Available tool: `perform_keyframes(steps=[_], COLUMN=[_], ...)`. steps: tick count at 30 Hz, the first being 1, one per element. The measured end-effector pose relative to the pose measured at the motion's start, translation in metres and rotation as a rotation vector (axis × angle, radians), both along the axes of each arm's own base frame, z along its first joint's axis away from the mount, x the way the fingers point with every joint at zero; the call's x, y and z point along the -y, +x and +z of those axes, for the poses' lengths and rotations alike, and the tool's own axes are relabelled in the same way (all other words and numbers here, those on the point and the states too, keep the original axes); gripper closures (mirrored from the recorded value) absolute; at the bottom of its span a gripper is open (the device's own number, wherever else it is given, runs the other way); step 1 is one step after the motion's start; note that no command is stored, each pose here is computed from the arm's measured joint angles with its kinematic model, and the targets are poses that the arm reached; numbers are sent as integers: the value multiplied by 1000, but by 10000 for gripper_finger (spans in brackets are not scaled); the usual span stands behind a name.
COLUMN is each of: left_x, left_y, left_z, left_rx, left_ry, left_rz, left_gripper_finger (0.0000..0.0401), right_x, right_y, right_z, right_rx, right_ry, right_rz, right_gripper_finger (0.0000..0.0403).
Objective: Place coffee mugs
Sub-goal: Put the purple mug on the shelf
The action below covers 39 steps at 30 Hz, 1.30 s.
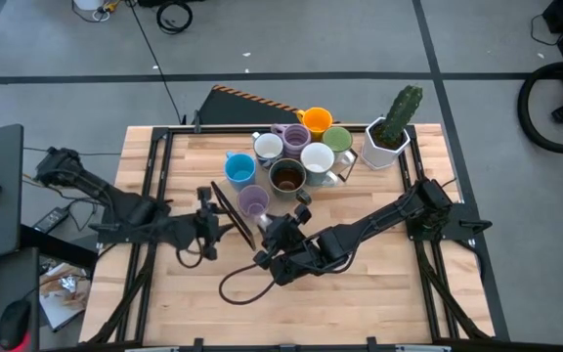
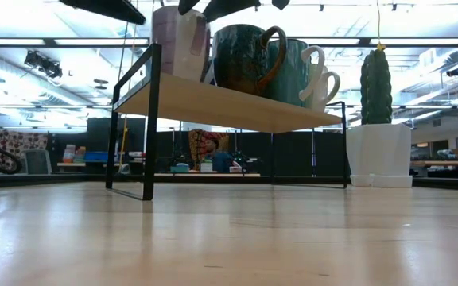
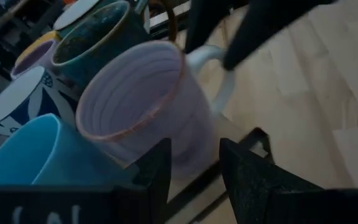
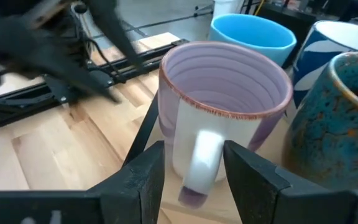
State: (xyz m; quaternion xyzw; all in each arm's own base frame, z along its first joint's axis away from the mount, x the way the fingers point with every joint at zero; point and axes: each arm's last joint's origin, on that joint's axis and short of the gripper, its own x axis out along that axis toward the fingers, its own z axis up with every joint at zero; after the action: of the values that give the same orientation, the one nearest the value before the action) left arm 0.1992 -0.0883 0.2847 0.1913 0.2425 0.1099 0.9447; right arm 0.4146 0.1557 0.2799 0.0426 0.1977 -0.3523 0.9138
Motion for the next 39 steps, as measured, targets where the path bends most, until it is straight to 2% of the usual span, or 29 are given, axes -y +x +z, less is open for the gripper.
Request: perform_keyframes(steps=[9, 18, 28, 36, 39], left_x=[-21, -17, -3, -3, -3], left_y=[11, 11, 3, 2, -3], left_z=[0, 0, 2, -1, 1], left_rx=[-20, -17, -16, -46, -50], left_ry=[-83, -105, -128, -118, -122], left_rz=[-4, -32, -117, -112, -131], left_gripper_finger=[259, 259, 259, 259, 259], right_x=[0, 4, 1, 3, 1], right_y=[0, -4, -8, -8, -15], right_z=[0, -5, -4, -2, 11], right_rx=[-36, -107, -207, -227, -194], right_ry=[-28, -62, -225, -242, -232], right_rz=[23, 16, 36, 50, 59], right_gripper_finger=[233, 234, 234, 235, 235])
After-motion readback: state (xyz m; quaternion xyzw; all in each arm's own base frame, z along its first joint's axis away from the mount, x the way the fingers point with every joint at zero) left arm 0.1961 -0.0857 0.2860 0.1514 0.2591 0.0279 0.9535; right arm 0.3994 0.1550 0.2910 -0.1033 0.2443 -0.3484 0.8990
